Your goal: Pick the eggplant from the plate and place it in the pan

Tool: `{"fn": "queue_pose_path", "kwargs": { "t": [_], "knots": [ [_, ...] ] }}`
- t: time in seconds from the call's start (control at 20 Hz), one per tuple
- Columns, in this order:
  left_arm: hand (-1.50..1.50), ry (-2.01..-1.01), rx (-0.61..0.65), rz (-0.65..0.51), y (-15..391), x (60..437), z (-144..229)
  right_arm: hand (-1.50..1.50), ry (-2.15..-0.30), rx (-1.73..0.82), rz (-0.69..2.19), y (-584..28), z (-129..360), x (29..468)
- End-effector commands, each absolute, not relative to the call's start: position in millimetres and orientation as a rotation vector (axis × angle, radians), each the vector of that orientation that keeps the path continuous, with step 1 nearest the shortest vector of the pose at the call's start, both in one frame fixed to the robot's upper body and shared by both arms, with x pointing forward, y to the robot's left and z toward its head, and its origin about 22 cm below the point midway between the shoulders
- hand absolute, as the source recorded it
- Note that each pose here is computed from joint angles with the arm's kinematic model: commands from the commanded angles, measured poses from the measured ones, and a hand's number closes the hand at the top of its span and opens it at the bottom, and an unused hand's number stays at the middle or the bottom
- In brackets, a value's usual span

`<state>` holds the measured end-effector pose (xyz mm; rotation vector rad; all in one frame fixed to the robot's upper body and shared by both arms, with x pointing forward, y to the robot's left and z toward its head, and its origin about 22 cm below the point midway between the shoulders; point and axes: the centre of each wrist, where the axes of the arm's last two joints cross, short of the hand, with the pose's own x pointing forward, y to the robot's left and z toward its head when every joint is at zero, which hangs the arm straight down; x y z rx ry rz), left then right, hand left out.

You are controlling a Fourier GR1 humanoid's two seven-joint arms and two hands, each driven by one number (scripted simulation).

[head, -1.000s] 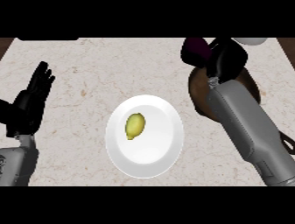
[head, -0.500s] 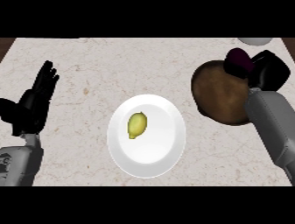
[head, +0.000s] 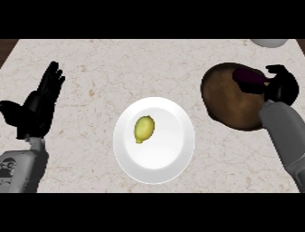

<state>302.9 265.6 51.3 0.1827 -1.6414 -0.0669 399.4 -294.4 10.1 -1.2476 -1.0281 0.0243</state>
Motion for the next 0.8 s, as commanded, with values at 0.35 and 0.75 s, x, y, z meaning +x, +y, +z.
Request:
{"fn": "queue_pose_path", "kwargs": {
  "t": [0.35, 0.75],
  "knots": [
    [0.00, -1.640, 0.202, -0.067, 270.7, 304.5, 55.9, -1.50, -1.261, -1.103, -0.100, -315.0, -7.5, 388.5],
    [0.00, -1.615, 0.227, -0.044, 265.4, 299.9, 36.2, -1.50, -1.452, -0.990, -0.358, -291.2, -34.9, 347.7]
  ]
}}
